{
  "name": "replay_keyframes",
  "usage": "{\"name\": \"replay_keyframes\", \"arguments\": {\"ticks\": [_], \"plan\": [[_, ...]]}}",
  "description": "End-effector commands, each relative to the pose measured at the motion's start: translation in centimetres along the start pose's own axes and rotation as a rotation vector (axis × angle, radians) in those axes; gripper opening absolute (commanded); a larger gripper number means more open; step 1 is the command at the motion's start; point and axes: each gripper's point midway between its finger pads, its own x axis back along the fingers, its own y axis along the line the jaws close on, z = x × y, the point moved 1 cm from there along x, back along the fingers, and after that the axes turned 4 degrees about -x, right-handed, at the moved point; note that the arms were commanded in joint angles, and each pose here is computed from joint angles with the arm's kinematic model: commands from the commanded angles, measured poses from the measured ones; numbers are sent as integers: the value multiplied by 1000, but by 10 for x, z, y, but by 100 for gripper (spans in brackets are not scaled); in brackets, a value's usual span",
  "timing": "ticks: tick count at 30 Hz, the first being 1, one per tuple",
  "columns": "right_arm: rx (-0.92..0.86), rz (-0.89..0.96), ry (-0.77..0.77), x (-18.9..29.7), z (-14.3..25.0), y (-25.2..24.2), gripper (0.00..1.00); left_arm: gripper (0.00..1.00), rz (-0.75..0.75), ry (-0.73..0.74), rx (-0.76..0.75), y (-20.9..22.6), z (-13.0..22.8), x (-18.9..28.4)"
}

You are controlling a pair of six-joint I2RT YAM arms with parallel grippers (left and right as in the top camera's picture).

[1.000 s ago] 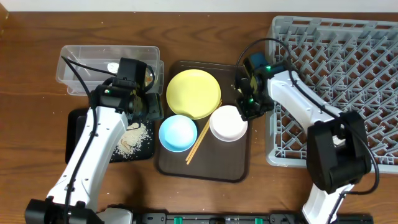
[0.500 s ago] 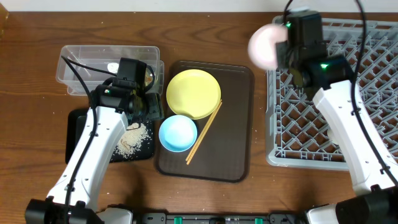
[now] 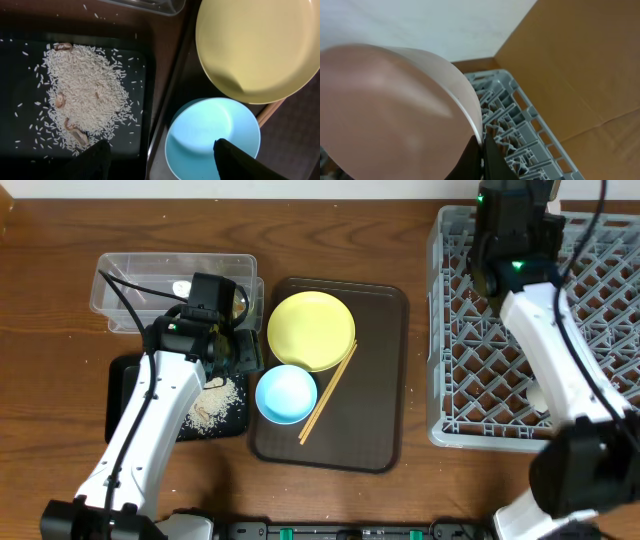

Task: Sort waste into correct bins and load items into the dishwasher rack
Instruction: 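Carry the pink bowl into the dish rack and lower it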

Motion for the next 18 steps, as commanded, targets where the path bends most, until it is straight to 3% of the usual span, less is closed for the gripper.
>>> {"name": "replay_keyframes", "arguments": {"ticks": [1,18], "plan": [[22,64,24,-21,15,4,1,69,-9,-13,-3,2,-3,3],[43,-9,38,-61,57,73,1,69,-9,-12,0,2,-3,3]]}}
